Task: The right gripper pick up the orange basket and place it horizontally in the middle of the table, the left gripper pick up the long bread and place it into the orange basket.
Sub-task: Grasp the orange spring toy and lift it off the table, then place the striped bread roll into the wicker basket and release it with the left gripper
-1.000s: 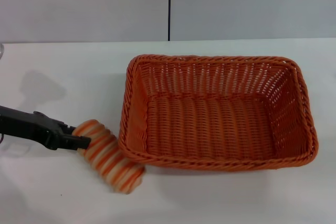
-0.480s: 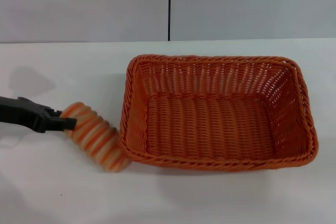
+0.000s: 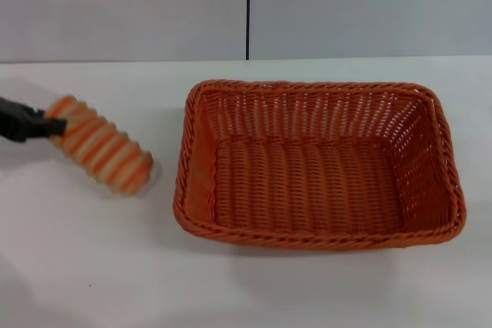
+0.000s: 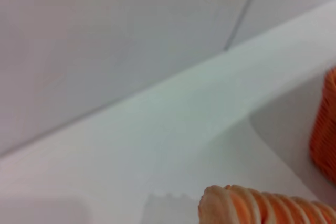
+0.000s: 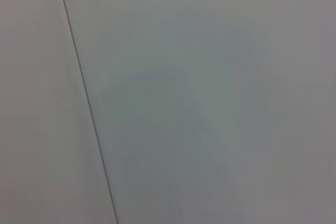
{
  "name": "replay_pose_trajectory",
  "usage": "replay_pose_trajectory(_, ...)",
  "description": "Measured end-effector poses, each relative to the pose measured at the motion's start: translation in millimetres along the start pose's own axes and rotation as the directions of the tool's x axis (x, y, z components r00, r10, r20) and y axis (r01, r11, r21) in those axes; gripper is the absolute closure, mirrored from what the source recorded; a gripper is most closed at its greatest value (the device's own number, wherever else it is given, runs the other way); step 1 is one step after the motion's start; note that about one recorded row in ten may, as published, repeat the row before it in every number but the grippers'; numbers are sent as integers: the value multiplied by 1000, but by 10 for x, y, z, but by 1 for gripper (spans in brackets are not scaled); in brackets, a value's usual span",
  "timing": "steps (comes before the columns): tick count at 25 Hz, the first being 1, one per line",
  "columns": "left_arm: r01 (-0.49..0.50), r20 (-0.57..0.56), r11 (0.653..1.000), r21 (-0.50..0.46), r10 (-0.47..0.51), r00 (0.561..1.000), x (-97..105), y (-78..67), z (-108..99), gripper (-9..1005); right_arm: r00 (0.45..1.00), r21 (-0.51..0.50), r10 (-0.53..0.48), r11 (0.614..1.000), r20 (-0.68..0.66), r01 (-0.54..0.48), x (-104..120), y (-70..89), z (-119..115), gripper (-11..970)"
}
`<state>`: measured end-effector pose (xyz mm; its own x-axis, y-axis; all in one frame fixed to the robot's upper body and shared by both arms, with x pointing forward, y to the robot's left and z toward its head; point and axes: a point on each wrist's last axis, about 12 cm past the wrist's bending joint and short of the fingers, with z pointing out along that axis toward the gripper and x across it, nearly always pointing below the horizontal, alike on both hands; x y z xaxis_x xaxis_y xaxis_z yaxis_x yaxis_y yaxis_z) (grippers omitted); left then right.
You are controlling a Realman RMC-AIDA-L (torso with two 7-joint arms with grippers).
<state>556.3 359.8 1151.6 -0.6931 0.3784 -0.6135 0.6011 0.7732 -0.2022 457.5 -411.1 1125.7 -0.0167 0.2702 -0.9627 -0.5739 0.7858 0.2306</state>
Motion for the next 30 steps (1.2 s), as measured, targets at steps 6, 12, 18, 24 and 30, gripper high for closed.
replay_pose_trajectory(6,-2,86,1000,-12,3,996,-271,33,-151,781,1000,-6,0,1000,4,0,-5,-2,30,330)
replay_pose_trajectory(12,25,150,997,72,-36,988,-528,-56,-249,814,1000,-8,-3,1000,5,3,-16,-9,35,330)
replay_pose_trajectory(18,41,214,975,217,-89,973,-607,-279,-230,819,1000,-9,-11,1000,8,11,-23,-12,44,330)
replay_pose_trajectory(24,11,259,953,304,-94,961,-578,-529,-119,826,1000,-10,-13,1000,10,13,-10,-1,56,331)
replay_pose_trajectory(30,-96,286,912,398,-23,958,-555,-788,22,835,1000,-12,-9,1000,10,9,10,16,34,331)
